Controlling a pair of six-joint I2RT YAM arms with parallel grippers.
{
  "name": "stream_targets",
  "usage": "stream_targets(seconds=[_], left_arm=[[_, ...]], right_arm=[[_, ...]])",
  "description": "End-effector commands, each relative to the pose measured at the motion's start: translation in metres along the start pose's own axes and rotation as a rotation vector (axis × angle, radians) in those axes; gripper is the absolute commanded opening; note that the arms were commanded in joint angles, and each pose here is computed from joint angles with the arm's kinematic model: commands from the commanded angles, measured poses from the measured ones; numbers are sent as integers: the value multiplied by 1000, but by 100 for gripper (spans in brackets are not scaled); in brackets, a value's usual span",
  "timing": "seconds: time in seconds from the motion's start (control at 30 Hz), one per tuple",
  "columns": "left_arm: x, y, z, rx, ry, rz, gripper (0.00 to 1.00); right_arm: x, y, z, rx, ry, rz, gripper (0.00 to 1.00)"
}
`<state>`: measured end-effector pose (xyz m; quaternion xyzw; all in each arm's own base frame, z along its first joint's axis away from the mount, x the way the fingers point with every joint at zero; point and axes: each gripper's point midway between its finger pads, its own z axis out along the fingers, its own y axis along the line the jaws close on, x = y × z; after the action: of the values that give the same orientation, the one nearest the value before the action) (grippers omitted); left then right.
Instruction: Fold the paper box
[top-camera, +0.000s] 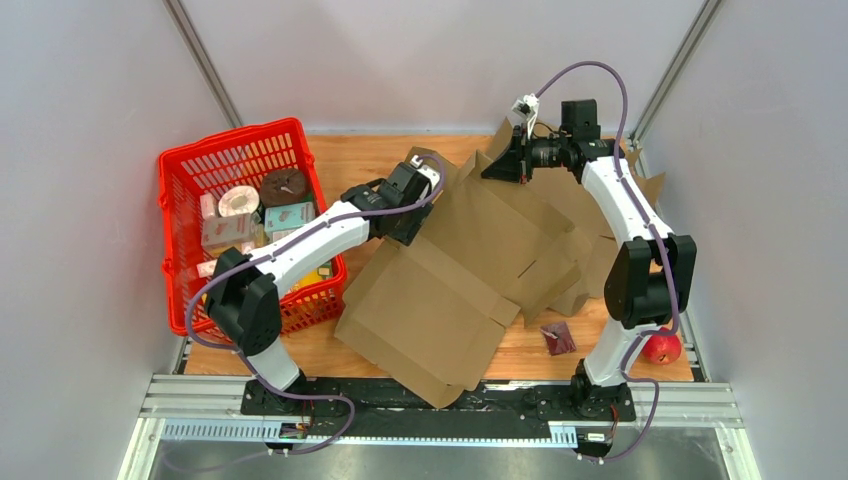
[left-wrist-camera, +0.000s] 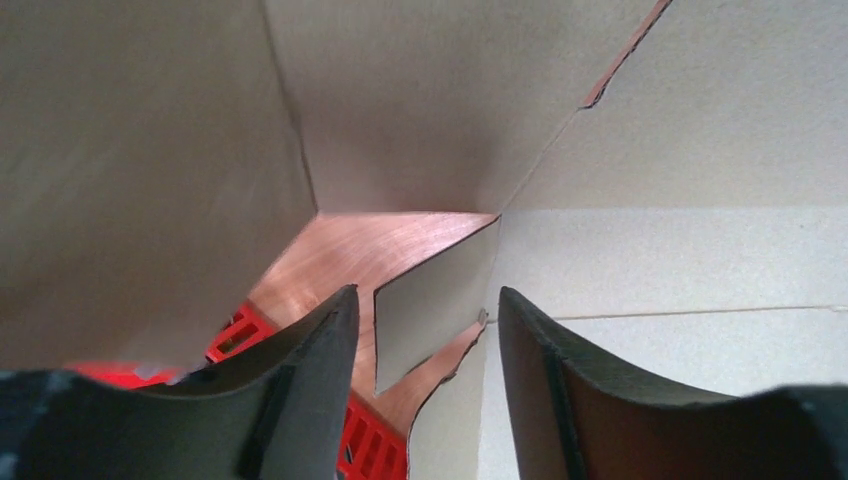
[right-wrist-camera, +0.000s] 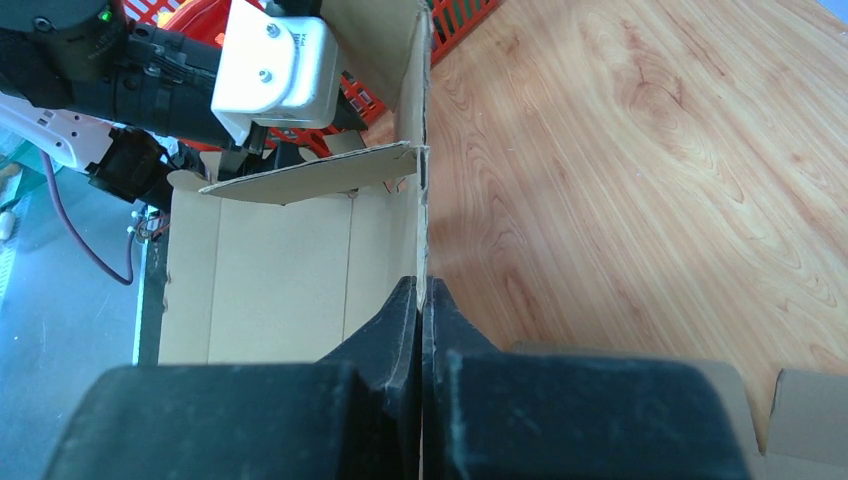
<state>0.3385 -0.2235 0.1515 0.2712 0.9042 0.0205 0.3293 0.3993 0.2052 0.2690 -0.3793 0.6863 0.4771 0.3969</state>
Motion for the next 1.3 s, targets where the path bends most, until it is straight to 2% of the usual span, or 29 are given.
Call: stream_targets(seconds=[0.0, 0.03, 0.13, 0.4, 0.47, 0.57, 0.67, 0.73, 0.8, 0.9, 1.03, 1.27], left_arm=[[-10, 5, 0, -26, -39, -14, 57], [-12, 4, -3, -34, -49, -8, 51], [-17, -5, -12, -22, -88, 4, 41], [-16, -43, -18, 60, -91, -10, 35], [-14, -49, -18, 71, -89, -12, 37], [-12, -60, -19, 107, -89, -26, 48], [-11, -71, -20, 131, -105, -30, 50], [-10, -84, -13, 182, -106, -44, 50], [-7, -88, -7, 193, -85, -45, 44], [3, -92, 6, 189, -64, -48, 43], [14, -96, 27, 184, -31, -43, 46], [22, -118, 51, 249, -59, -102, 52]], right_arm=[[-22, 16, -8, -21, -43, -86, 0], [-22, 15, -7, -21, -43, -85, 0], [-22, 13, -7, -17, -43, -82, 0], [-22, 15, -6, -13, -42, -82, 0], [-22, 15, -5, -15, -42, -84, 0], [-22, 14, -5, -15, -42, -81, 0], [-21, 12, -4, -12, -39, -75, 0], [-22, 13, -4, -13, -40, -80, 0], [-22, 14, -3, -13, -39, -80, 0], [-21, 15, -4, -10, -39, -83, 0], [-22, 16, -3, -24, -43, -83, 0], [-17, 11, 0, -20, -35, -66, 0]])
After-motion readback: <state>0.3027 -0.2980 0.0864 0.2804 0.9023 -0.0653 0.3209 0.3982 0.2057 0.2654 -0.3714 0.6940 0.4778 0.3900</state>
